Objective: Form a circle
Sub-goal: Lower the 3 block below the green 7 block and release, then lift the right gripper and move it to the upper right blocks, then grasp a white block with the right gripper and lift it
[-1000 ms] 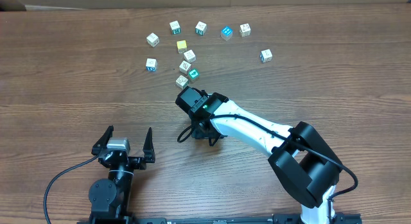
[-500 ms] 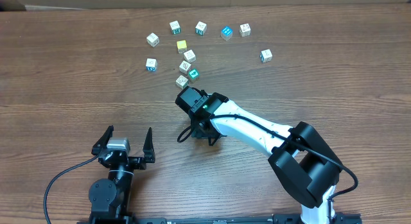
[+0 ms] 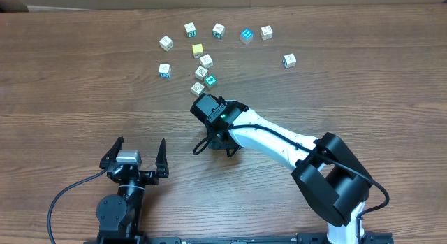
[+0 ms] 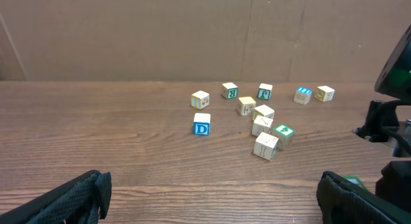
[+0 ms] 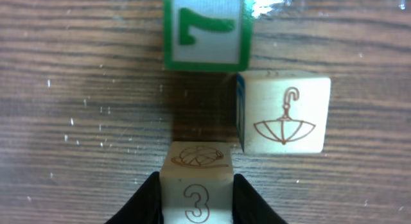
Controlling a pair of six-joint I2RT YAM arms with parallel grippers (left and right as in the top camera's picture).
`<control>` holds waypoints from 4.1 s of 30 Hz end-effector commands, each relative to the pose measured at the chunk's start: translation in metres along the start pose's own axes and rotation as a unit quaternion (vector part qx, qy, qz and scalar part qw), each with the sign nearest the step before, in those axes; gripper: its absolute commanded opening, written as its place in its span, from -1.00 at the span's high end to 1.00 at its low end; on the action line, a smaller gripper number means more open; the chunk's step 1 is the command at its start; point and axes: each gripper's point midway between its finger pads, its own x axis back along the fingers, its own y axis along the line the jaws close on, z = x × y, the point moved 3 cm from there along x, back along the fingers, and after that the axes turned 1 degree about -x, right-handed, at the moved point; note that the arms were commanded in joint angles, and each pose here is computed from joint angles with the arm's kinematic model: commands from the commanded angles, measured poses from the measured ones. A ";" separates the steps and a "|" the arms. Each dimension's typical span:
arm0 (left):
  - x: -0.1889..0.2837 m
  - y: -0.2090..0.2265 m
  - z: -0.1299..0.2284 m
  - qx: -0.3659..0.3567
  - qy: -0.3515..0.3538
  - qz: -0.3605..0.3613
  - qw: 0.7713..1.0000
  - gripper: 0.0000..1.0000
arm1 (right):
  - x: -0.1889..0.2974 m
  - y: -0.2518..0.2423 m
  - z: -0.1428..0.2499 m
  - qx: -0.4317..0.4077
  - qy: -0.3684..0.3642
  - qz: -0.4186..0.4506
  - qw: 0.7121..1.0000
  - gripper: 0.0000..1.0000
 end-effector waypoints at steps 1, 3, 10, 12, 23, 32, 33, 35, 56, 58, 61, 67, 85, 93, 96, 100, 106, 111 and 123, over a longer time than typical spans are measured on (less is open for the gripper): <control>0.000 0.002 0.000 -0.007 -0.002 -0.005 1.000 -1.00 | -0.003 -0.003 -0.001 -0.001 -0.002 0.008 1.000 0.14; 0.000 0.002 0.000 -0.007 -0.002 -0.005 1.000 -0.99 | -0.003 -0.003 -0.001 -0.001 -0.002 0.008 1.000 0.05; 0.000 0.002 0.000 -0.007 -0.002 -0.005 1.000 -0.99 | 0.048 0.013 -0.030 0.018 -0.010 -0.029 0.999 -0.08; 0.000 0.002 0.000 -0.007 -0.002 -0.005 1.000 -1.00 | 0.075 0.017 -0.048 0.027 -0.028 -0.043 0.998 -0.09; 0.000 0.002 0.000 -0.007 -0.002 -0.005 1.000 -1.00 | 0.139 -0.062 -0.171 -0.015 -0.164 -0.032 0.986 -0.14; 0.000 0.002 0.000 -0.007 -0.002 -0.005 1.000 -0.99 | 0.093 -0.154 -0.240 -0.063 -0.175 -0.053 0.981 -0.30; 0.000 0.002 0.000 -0.007 -0.002 -0.005 1.000 -0.99 | 0.087 -0.160 -0.244 -0.062 -0.174 -0.051 0.981 -0.34; 0.000 0.002 0.000 -0.007 -0.002 -0.005 1.000 -1.00 | 0.072 -0.172 -0.249 -0.057 -0.170 -0.043 0.983 -0.43; 0.000 0.002 0.000 -0.007 -0.002 -0.005 1.000 -1.00 | -0.019 -0.225 -0.265 -0.048 -0.151 0.021 0.987 -0.30; 0.000 0.002 0.000 -0.007 -0.002 -0.005 1.000 -1.00 | -0.022 -0.225 -0.263 -0.042 -0.147 0.022 0.988 -0.29; 0.000 0.002 0.000 -0.007 -0.002 -0.005 1.000 -1.00 | -0.022 -0.224 -0.264 -0.037 -0.148 0.022 0.988 -0.28; 0.000 0.002 0.000 -0.007 -0.002 -0.005 1.000 -1.00 | -0.023 -0.212 -0.263 -0.029 -0.143 -0.020 0.989 -0.15; 0.000 0.002 0.000 -0.007 -0.002 -0.005 1.000 -0.99 | -0.045 -0.212 -0.254 -0.018 -0.116 -0.016 0.993 0.07; 0.000 0.002 0.000 -0.007 -0.002 -0.005 1.000 -0.99 | -0.045 -0.212 -0.253 -0.018 -0.113 -0.016 0.993 0.42; 0.000 0.002 0.000 -0.007 -0.002 -0.005 1.000 -0.99 | -0.041 -0.212 -0.252 -0.020 -0.110 -0.016 0.994 0.55; 0.000 0.002 0.000 -0.007 -0.002 -0.005 1.000 -0.99 | -0.016 -0.209 -0.258 -0.021 -0.116 -0.024 0.993 0.57; 0.000 0.002 0.000 -0.007 -0.002 -0.005 1.000 -1.00 | 0.076 -0.169 -0.264 -0.010 -0.146 -0.105 0.984 0.60; 0.000 0.002 0.000 -0.007 -0.002 -0.005 1.000 -1.00 | 0.125 -0.120 -0.244 -0.005 -0.156 -0.146 0.977 0.63; 0.000 0.002 0.000 -0.007 -0.002 -0.005 1.000 -1.00 | 0.145 0.042 -0.154 0.108 -0.112 -0.205 0.966 0.66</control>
